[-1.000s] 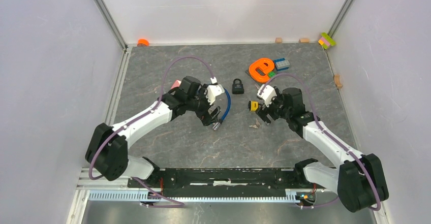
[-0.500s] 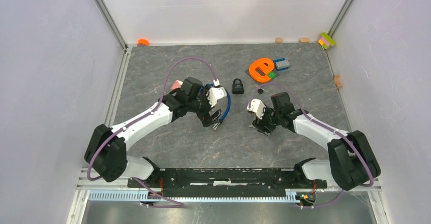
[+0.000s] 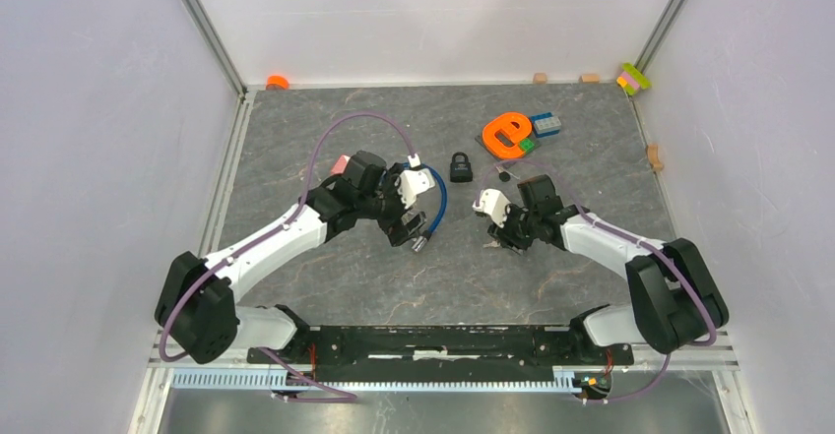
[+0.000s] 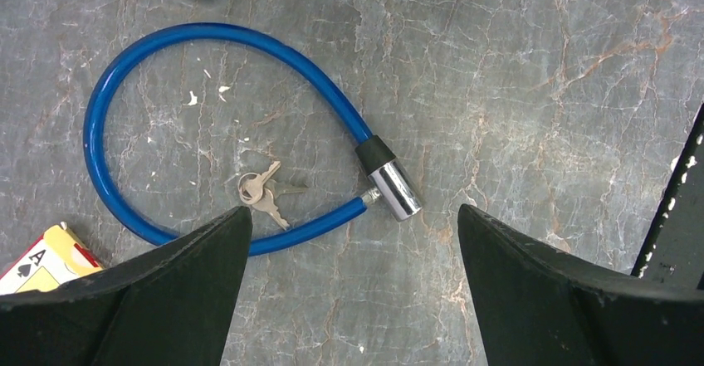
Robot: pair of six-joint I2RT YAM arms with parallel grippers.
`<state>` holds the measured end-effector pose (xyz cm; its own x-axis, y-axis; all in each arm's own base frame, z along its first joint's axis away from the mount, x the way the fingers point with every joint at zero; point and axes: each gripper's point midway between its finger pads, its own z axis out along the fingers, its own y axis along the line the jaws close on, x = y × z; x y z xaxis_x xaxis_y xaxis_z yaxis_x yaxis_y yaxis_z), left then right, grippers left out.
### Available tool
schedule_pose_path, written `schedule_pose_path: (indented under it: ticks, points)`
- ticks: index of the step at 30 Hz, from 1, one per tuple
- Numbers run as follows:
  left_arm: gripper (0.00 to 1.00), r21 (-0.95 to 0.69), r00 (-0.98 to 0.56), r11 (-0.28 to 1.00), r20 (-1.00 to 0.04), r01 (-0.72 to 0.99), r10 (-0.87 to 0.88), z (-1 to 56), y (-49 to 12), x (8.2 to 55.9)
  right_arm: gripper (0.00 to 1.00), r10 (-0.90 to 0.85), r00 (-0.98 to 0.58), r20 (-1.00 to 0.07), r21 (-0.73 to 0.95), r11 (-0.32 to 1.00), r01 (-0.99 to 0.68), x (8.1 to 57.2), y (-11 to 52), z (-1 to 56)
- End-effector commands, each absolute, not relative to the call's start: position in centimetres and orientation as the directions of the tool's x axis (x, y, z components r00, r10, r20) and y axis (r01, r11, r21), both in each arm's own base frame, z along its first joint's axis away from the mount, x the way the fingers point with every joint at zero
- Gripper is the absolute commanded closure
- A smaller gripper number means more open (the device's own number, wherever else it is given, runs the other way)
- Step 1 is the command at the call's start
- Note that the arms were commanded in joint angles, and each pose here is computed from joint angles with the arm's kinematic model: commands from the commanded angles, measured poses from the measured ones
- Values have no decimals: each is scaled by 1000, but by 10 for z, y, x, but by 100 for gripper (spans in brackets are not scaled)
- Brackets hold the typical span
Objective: Unlock with the key
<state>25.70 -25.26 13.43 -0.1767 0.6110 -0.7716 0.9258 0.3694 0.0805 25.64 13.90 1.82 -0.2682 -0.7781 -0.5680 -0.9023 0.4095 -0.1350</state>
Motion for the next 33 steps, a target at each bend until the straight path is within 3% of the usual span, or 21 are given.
schedule_pose_path:
  ticks: [1, 12, 14, 16, 20, 22, 26, 33]
  points:
    - [0, 156, -97, 364, -803, 918, 588, 152, -254, 264, 56, -766, -259, -588, -160, 424, -892, 271, 145, 30]
    - [0, 166, -81, 402, -844, 900, 530, 170, -256, 266, 94, -723, -167, -670, -214, 404, -890, 283, 160, 70]
    - [0, 161, -77, 405, -856, 900, 512, 175, -258, 266, 97, -722, -163, -673, -218, 404, -888, 285, 161, 73]
    - [0, 160, -72, 406, -863, 900, 500, 179, -260, 266, 93, -723, -173, -668, -214, 409, -887, 286, 161, 73]
    - [0, 162, -68, 410, -868, 898, 492, 180, -260, 266, 62, -706, -237, -667, -146, 436, -888, 278, 162, 63]
    - [0, 161, -68, 408, -868, 899, 492, 178, -260, 265, 56, -702, -271, -658, -118, 451, -885, 275, 161, 54]
    - [0, 156, -74, 408, -866, 899, 494, 174, -260, 265, 51, -715, -314, -624, -92, 467, -880, 273, 157, 38]
    - [0, 149, -77, 409, -871, 900, 485, 175, -260, 263, 50, -732, -340, -590, -64, 463, -884, 270, 154, 24]
